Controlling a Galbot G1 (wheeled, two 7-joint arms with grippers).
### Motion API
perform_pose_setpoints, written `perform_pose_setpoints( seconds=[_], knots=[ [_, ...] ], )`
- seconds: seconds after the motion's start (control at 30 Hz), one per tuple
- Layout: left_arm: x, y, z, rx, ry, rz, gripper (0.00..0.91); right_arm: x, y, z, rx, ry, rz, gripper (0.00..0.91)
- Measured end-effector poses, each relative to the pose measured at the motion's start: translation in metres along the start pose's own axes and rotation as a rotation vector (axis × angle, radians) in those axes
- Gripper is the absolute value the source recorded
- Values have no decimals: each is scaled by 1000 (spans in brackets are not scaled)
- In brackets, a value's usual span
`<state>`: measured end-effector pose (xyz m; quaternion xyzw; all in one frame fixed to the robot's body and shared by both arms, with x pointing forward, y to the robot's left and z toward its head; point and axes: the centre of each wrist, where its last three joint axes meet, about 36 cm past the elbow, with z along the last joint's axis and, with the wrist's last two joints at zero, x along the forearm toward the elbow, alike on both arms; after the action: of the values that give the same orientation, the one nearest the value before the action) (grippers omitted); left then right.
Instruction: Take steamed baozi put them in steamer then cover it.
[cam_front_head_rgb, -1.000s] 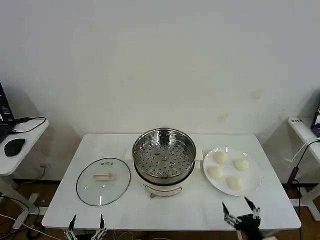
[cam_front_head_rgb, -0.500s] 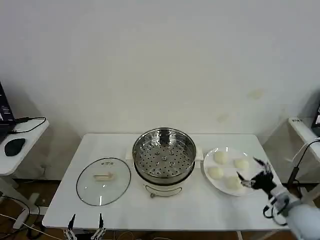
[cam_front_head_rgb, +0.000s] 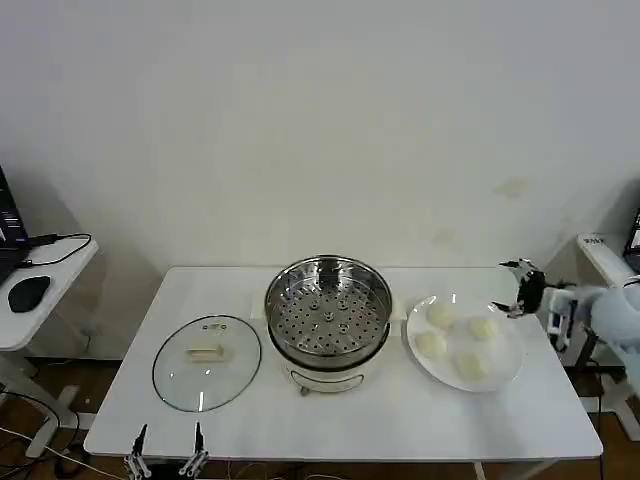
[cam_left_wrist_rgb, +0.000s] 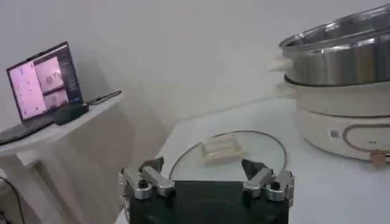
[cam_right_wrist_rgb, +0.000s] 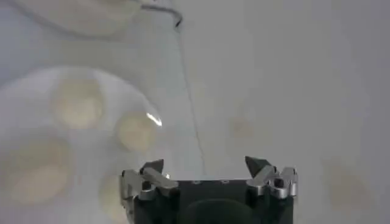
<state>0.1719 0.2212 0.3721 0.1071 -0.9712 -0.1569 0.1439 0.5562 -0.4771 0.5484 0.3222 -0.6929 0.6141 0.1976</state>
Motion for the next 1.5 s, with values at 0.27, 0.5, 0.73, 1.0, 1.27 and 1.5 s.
perform_pose_setpoints(
  seconds=[0.27,0.5,0.73,1.0,1.27,1.5],
  knots=[
    [-4,1,-5,9,-15,-14,907,-45,-49,-7,107,37,-194,907],
    [-9,3,-13,16,-39,-26,907,-90,-58,-23,119,38,-362,907],
    [-13,8,-15,19,-49,-40,907,-125,-59,-39,115,41,-457,907],
    [-16,11,-15,27,-46,-52,907,-153,-63,-52,109,55,-511,907],
    [-19,16,-18,35,-57,-67,907,-171,-57,-61,114,75,-555,907],
    [-21,22,-18,29,-59,-72,907,-182,-52,-67,111,81,-574,846]
  ],
)
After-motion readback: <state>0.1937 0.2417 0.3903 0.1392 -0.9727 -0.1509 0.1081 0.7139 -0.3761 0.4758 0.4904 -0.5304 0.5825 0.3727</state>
